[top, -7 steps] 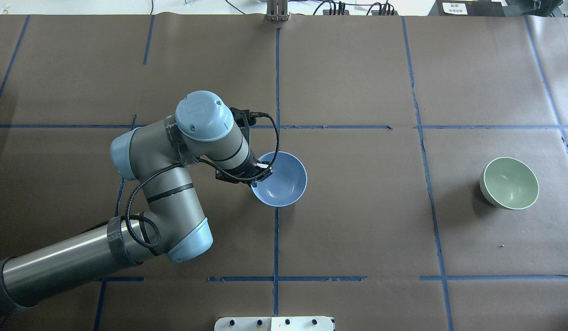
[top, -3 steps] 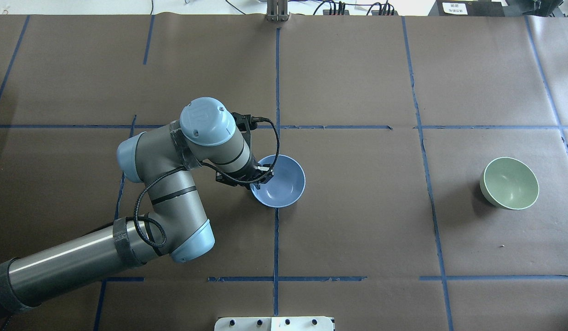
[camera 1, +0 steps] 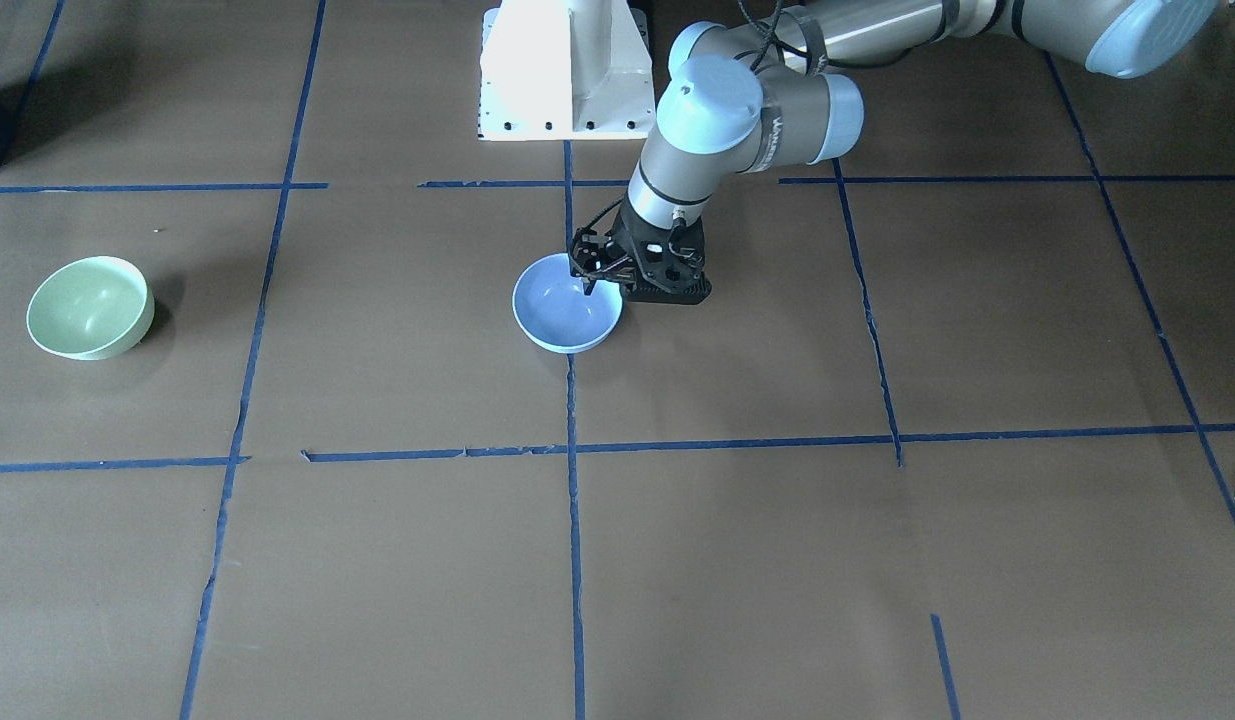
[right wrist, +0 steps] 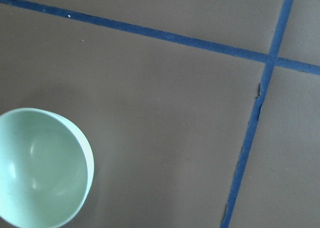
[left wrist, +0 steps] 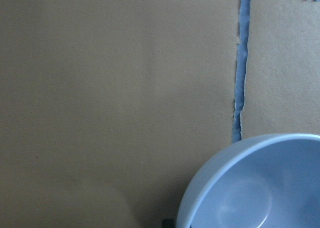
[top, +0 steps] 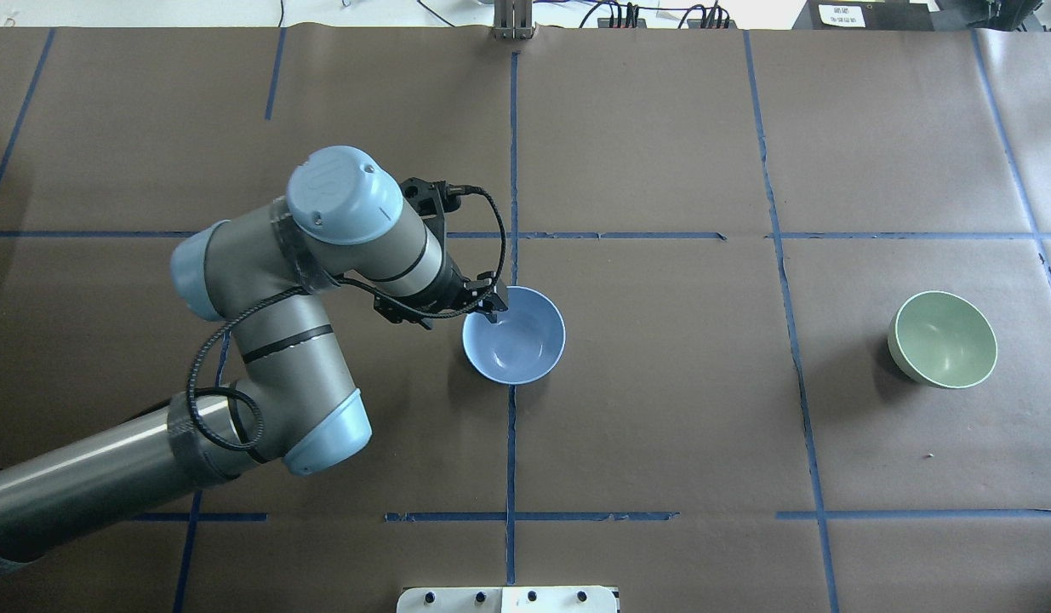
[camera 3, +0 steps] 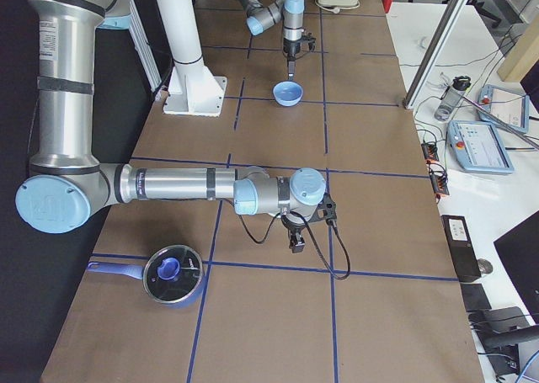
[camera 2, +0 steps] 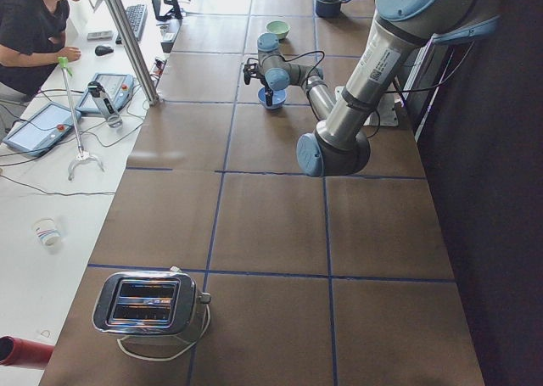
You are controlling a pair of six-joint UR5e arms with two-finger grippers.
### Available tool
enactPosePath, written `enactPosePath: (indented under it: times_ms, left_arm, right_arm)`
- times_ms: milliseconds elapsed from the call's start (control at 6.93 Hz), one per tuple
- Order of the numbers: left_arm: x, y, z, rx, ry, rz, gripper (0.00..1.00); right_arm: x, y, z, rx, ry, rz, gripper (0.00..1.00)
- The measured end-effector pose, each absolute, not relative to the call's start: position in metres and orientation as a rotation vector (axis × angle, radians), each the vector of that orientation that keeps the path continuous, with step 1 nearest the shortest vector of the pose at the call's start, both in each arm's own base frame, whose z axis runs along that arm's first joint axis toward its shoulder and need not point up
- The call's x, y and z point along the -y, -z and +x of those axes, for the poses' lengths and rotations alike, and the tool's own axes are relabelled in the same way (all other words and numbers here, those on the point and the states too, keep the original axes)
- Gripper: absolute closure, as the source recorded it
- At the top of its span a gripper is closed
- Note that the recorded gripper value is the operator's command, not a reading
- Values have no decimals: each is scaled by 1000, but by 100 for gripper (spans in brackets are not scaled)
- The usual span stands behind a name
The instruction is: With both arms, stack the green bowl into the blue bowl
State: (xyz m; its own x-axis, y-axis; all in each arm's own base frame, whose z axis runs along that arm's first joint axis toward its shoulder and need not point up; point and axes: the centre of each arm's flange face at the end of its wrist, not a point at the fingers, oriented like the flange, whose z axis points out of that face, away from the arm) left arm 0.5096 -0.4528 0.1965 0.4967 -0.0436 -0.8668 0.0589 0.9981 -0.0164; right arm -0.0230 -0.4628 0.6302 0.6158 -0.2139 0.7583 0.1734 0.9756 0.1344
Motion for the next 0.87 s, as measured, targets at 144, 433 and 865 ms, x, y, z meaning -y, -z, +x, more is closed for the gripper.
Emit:
enactPosePath:
  times_ms: [144, 433, 865]
  left_arm:
    - [462, -204, 470, -1067, 88, 20, 0]
    - [464, -227, 417, -1076, 122, 9, 0]
    - [465, -232, 402, -1080, 134, 11, 0]
  right_arm:
    - [463, -620, -42, 899, 157, 64, 0]
    - [446, -611, -93, 939, 40, 101, 1]
    - [421, -655, -142, 948, 23, 118, 64]
